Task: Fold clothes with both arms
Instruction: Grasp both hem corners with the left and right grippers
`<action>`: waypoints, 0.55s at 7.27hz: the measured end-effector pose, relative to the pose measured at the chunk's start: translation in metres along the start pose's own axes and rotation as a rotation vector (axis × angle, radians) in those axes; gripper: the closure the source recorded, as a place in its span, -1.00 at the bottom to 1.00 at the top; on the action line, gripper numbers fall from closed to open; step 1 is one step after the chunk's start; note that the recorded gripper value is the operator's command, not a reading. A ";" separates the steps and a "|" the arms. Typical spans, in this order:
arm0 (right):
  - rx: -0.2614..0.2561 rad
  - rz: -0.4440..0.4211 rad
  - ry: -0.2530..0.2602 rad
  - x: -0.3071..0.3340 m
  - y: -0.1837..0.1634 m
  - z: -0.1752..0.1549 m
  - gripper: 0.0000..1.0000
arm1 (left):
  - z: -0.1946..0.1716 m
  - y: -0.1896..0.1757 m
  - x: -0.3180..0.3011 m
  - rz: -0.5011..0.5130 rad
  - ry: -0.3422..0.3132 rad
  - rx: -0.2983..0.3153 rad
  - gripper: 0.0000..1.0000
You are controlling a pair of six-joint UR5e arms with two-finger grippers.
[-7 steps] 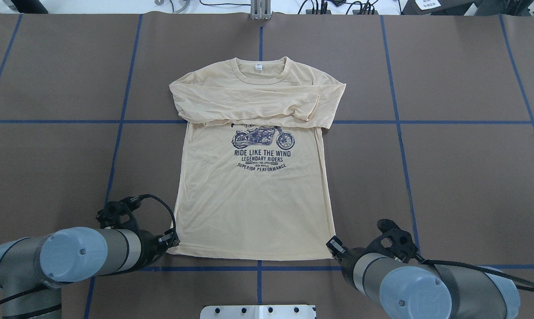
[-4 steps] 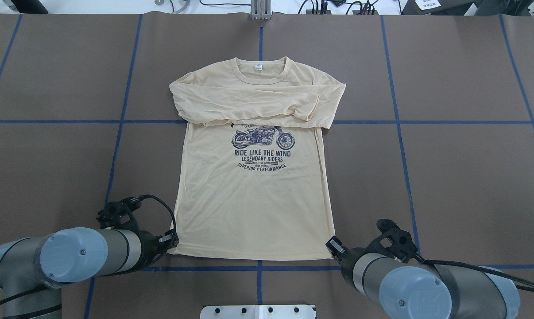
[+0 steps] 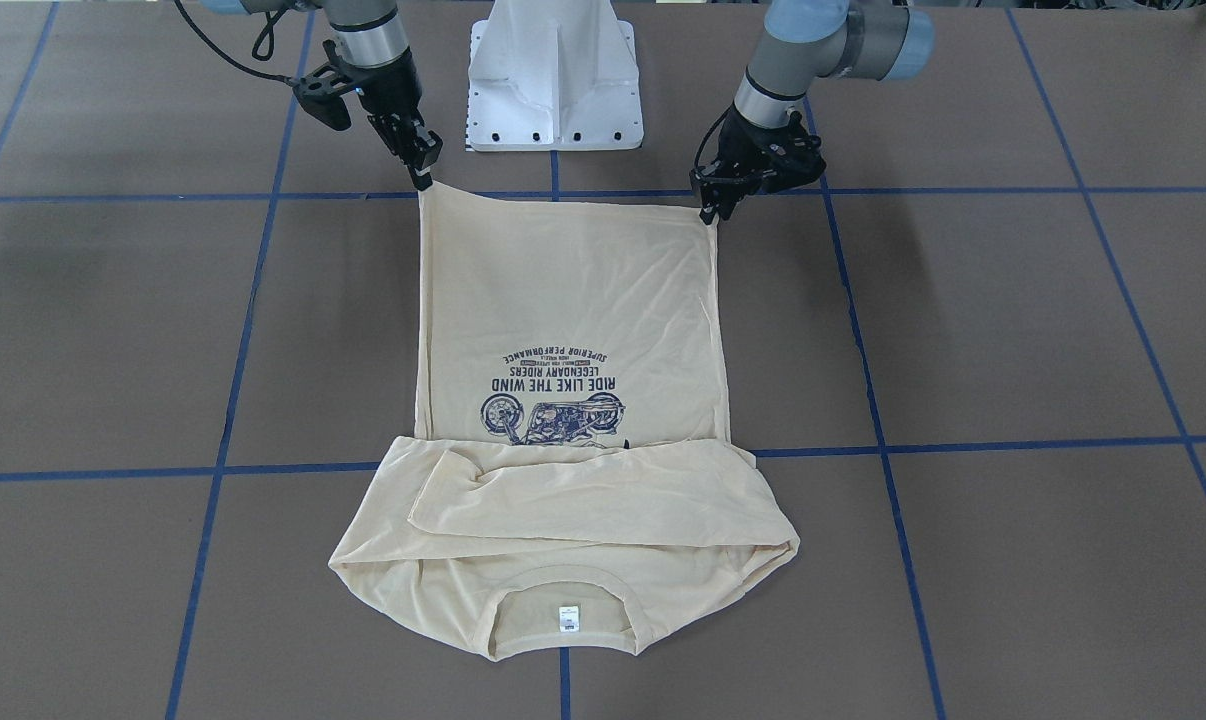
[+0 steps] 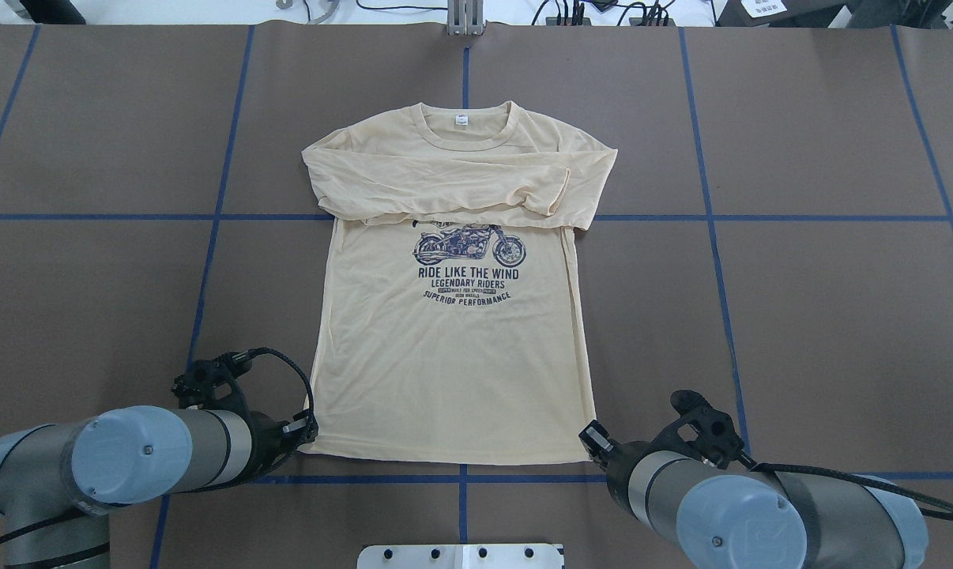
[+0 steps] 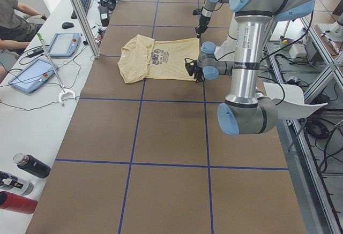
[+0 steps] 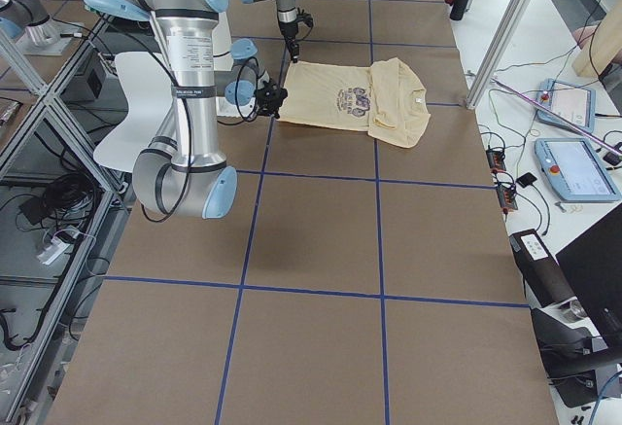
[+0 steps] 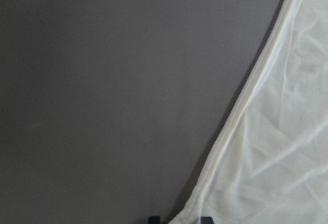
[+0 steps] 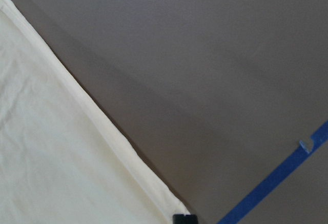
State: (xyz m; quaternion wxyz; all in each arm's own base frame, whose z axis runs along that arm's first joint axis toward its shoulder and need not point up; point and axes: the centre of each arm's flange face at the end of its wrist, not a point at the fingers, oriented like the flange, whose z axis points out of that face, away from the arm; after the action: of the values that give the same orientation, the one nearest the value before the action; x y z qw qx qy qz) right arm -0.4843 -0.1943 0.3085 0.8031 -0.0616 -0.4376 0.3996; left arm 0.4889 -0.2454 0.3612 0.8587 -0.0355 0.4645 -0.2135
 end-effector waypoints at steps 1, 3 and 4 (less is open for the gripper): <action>0.000 0.000 0.000 0.000 0.000 0.000 1.00 | 0.001 0.000 0.000 0.000 -0.001 -0.001 0.43; -0.001 0.000 -0.001 0.000 0.000 0.000 1.00 | 0.001 0.001 0.000 -0.001 -0.002 -0.003 1.00; -0.001 -0.001 -0.001 0.000 0.000 0.000 1.00 | 0.002 0.001 0.000 -0.001 -0.003 -0.004 1.00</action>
State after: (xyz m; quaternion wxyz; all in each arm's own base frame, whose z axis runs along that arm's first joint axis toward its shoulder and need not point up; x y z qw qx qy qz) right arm -0.4845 -0.1941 0.3078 0.8030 -0.0618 -0.4382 0.3992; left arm 0.4906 -0.2449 0.3618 0.8593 -0.0378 0.4637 -0.2127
